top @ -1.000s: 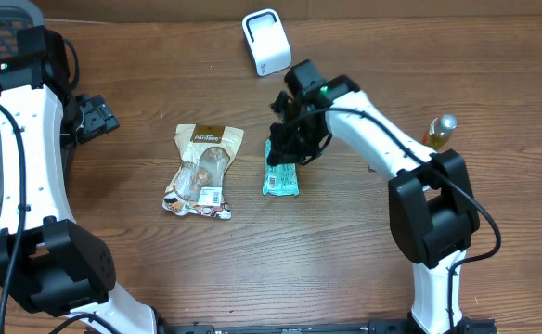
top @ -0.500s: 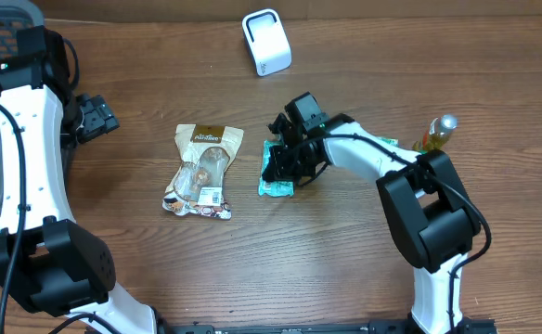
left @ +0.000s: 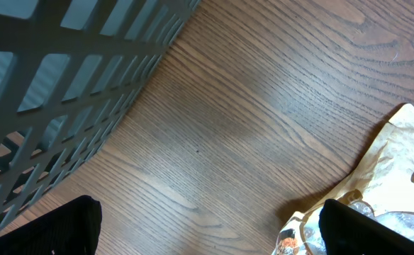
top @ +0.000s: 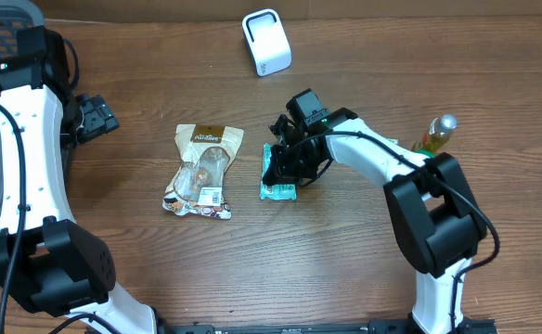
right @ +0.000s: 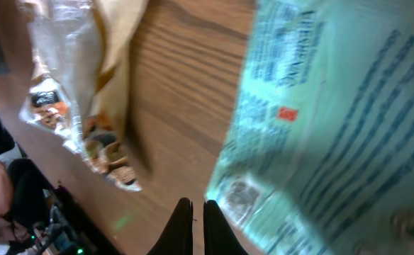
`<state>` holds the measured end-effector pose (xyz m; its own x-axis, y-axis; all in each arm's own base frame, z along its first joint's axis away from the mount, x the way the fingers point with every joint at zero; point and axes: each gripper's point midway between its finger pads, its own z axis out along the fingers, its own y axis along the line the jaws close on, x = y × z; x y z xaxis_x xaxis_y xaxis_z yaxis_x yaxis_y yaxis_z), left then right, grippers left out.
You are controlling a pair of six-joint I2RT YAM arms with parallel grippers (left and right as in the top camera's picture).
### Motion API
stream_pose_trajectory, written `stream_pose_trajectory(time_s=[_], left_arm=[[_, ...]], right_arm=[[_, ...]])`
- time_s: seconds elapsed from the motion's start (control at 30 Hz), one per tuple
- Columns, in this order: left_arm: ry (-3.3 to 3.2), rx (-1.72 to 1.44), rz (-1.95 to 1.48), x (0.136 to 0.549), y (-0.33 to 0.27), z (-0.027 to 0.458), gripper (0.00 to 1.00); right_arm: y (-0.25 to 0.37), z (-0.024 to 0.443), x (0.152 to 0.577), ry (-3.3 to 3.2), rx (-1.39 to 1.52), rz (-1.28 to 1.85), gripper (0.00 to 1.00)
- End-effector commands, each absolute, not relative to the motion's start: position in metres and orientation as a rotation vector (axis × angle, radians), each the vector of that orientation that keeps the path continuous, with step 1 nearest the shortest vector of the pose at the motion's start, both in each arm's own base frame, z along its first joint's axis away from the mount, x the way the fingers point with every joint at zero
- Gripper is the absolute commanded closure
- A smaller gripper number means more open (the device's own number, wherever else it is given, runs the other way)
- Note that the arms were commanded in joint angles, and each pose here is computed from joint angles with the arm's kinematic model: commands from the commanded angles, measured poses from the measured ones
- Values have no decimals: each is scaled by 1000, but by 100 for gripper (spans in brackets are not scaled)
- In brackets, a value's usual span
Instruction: Scan the item barcode
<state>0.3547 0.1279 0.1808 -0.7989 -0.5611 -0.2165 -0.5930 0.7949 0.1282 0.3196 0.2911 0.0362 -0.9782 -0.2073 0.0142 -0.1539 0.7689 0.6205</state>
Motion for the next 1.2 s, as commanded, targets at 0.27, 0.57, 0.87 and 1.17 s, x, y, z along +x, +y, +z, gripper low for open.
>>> stream_pose_trajectory(time_s=[0.27, 0.57, 0.87, 1.17], left_arm=[[2816, -881, 304, 359, 130, 183, 1], [2815, -884, 304, 358, 131, 183, 0], [2815, -883, 304, 358, 130, 183, 1], [2815, -883, 304, 358, 130, 183, 0]], right_arm=[[270, 37, 314, -2986, 306, -753, 96], [274, 21, 316, -2989, 203, -751, 96], [275, 3, 306, -2955, 175, -745, 96], [283, 77, 336, -3047, 260, -860, 96]])
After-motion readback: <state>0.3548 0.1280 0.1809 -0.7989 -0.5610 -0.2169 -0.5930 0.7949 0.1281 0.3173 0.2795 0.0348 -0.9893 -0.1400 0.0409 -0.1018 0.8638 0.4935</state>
